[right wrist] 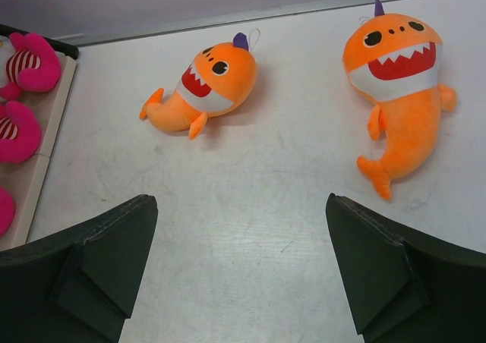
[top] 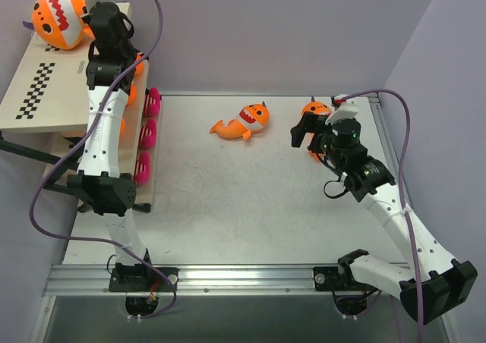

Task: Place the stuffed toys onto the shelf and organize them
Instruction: Place the stuffed toy onto shelf

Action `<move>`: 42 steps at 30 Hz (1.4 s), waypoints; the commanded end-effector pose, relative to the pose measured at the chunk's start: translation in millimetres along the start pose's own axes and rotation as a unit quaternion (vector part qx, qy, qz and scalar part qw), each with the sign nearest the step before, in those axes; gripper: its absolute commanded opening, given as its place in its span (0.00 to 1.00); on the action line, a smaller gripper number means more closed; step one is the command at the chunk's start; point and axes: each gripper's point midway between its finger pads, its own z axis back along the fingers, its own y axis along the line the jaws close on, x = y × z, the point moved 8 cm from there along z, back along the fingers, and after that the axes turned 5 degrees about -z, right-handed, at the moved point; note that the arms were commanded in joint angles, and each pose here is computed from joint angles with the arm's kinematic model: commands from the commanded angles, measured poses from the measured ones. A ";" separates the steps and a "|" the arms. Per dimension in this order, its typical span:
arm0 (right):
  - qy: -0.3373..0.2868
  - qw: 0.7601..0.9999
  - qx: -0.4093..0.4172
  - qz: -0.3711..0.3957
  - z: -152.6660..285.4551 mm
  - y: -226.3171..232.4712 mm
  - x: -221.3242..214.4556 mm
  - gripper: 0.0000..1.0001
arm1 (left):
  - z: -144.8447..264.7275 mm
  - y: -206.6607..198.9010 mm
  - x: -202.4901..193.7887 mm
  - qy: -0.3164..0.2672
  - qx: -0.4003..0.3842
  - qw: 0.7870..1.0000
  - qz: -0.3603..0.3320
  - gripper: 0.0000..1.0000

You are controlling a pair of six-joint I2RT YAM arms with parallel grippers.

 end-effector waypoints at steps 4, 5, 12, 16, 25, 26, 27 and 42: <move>-0.018 1.000 0.014 0.004 -1.5 4.3 14.8 0.99 | -0.7 4.6 30.2 -0.053 0.000 0.998 0.037 0.36; -0.018 1.000 0.016 0.004 -2.0 4.6 15.2 1.00 | -0.5 5.7 31.2 -0.054 0.001 0.998 0.036 0.39; -0.011 1.000 0.025 0.001 -4.5 5.9 13.5 0.99 | 7.4 9.2 39.5 -0.056 -0.004 0.998 0.038 0.61; -0.012 0.999 0.031 -0.003 -2.9 7.2 14.2 1.00 | 19.3 13.8 52.2 -0.062 -0.015 0.997 0.048 0.66; -0.020 0.999 0.041 -0.007 3.3 8.2 16.3 1.00 | 54.5 29.4 71.5 -0.053 -0.042 0.996 0.051 0.76; -0.021 0.999 0.042 -0.007 3.9 8.2 16.5 1.00 | 58.9 30.8 72.4 -0.050 -0.048 0.996 0.048 0.77; -0.023 0.999 0.042 -0.008 4.8 8.0 16.6 0.99 | 61.9 31.5 72.4 -0.047 -0.051 0.996 0.047 0.78; -0.016 0.998 0.058 -0.005 9.3 4.3 6.3 0.99 | 91.5 57.9 84.0 -0.044 -0.042 0.997 0.048 0.80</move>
